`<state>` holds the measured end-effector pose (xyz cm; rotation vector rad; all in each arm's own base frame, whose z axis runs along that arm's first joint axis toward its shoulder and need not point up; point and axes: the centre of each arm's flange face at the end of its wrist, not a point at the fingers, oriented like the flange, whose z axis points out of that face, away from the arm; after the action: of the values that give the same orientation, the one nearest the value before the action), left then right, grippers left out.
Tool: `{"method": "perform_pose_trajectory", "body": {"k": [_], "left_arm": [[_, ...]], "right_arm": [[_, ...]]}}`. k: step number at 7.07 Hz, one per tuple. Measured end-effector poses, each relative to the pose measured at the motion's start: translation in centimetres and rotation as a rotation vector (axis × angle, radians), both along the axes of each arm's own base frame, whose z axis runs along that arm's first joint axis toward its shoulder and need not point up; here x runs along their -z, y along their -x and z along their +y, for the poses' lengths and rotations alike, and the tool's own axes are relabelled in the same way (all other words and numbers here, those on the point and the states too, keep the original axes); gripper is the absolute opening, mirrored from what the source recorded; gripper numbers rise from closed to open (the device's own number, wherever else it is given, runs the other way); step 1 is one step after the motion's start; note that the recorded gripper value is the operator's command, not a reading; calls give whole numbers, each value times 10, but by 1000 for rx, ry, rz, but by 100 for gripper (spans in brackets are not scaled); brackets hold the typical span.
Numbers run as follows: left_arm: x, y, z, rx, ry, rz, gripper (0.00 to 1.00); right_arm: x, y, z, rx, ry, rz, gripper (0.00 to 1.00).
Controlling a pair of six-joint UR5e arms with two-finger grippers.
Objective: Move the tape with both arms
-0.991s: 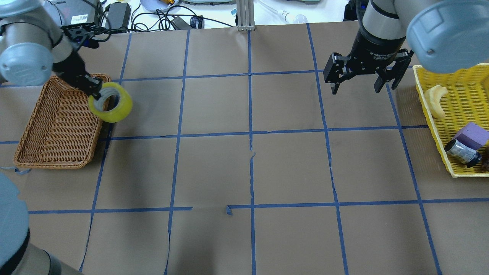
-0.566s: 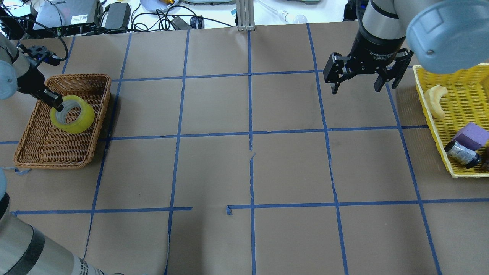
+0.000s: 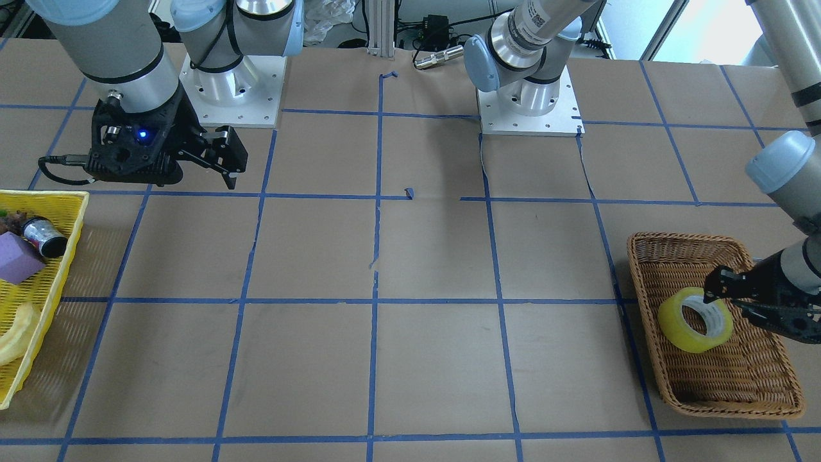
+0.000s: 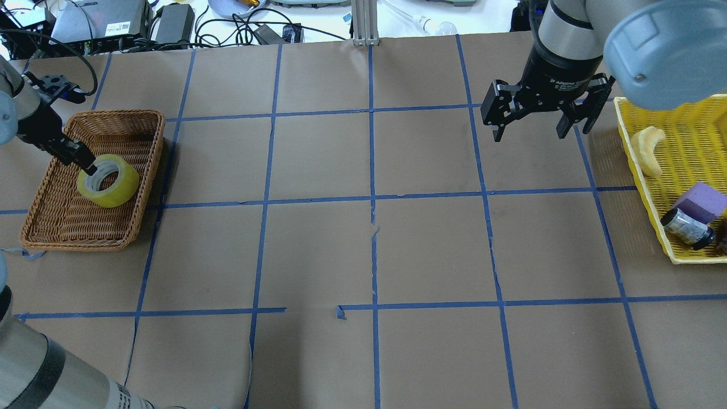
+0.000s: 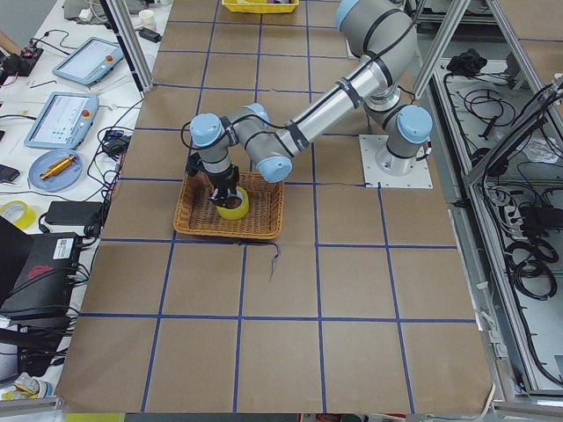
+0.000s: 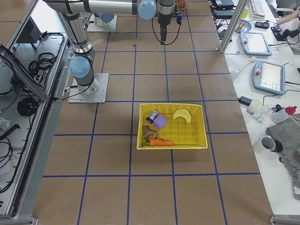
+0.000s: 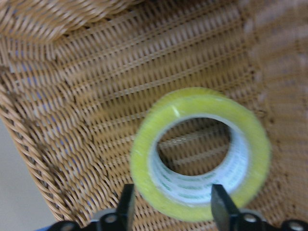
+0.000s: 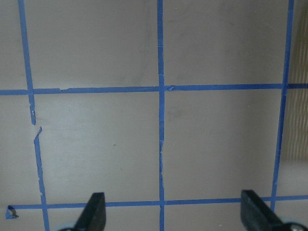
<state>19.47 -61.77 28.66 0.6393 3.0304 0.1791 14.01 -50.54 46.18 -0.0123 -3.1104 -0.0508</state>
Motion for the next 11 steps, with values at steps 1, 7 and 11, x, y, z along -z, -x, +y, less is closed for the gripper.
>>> {"method": "perform_pose_trajectory", "body": {"k": [1, 7, 11], "left_arm": [[-33, 47, 1, 18, -25, 9, 100], [-226, 337, 106, -403, 141, 19, 100], [-232, 370, 127, -383, 213, 41, 100]], "right_arm": [[0, 0, 0, -1, -3, 4, 100], [1, 1, 1, 1, -8, 22, 100], [2, 1, 1, 2, -5, 14, 100]]}}
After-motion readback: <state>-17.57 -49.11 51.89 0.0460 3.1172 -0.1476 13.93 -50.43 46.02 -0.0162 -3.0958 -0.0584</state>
